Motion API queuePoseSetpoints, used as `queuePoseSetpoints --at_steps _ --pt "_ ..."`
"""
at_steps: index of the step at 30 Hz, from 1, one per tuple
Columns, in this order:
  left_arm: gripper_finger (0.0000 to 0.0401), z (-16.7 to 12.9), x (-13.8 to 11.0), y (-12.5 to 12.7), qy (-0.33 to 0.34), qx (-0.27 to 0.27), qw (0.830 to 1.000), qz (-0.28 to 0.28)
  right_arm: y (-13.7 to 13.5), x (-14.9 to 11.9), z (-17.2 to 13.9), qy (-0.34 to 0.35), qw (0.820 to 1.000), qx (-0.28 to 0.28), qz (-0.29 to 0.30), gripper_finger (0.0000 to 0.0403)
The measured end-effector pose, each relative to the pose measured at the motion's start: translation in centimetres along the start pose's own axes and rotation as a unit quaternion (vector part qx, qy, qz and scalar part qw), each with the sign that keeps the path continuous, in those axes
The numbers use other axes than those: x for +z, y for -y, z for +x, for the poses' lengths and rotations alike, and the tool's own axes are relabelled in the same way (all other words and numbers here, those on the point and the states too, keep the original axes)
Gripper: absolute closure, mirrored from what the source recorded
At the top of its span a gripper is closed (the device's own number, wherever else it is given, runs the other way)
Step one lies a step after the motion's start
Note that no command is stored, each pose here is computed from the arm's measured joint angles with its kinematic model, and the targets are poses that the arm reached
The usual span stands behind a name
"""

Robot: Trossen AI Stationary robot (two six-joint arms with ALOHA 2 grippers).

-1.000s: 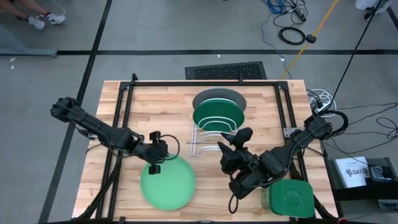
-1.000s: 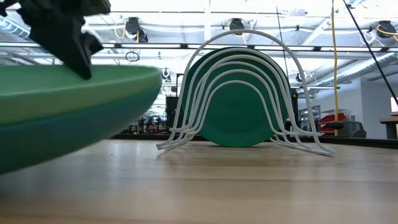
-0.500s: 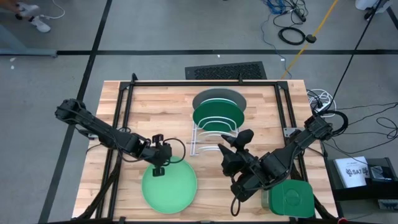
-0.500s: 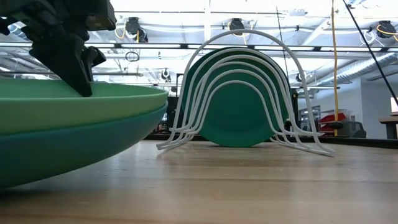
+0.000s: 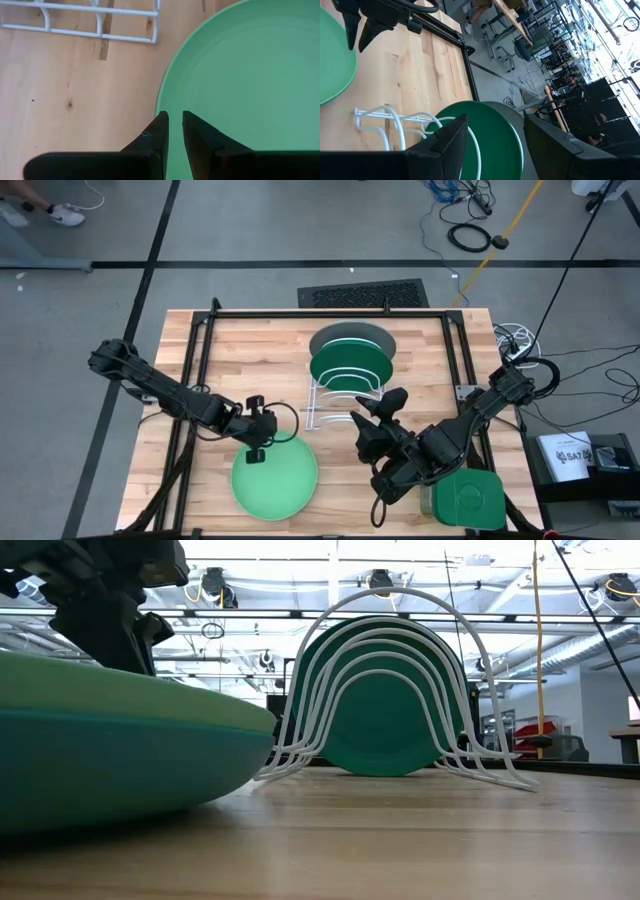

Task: Sort dishes
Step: Put the light green plate into the dish rack

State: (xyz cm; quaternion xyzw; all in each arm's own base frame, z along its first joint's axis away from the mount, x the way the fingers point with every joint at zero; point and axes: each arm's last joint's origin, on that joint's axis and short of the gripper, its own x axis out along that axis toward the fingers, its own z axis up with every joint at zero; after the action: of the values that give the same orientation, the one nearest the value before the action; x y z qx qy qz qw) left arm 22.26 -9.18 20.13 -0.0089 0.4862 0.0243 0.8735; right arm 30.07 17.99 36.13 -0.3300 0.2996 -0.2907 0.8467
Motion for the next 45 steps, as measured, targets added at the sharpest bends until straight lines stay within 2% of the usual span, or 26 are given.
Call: queuePoseSetpoints --at_steps 6,15,27,31,39,45 --pt "0.0338 0.1 0.0 0.0 -0.001 0.005 1.0 0.011 0.0 0.0 0.0 0.0 1.0 0.0 0.0 0.0216" --pt "0.0273 2.4 -0.3 -0.1 -0.047 0.017 0.998 0.026 0.0 0.0 0.0 0.0 1.0 0.0 0.0 0.0216" --pt "0.0269 4.5 -0.4 -0.6 -0.078 0.027 0.996 0.037 0.0 0.0 0.0 0.0 1.0 0.0 0.0 0.0216" --pt "0.0289 4.5 -0.4 -0.6 -0.073 0.031 0.996 0.044 0.0 0.0 0.0 0.0 1.0 0.0 0.0 0.0216" --pt "0.0388 4.5 -0.2 -0.8 -0.069 0.035 0.996 0.049 0.0 0.0 0.0 0.0 1.0 -0.001 0.0 0.0216" --pt "0.0388 4.3 0.1 -0.8 -0.067 0.035 0.996 0.051 0.0 0.0 0.0 0.0 1.0 -0.001 0.0 0.0216"
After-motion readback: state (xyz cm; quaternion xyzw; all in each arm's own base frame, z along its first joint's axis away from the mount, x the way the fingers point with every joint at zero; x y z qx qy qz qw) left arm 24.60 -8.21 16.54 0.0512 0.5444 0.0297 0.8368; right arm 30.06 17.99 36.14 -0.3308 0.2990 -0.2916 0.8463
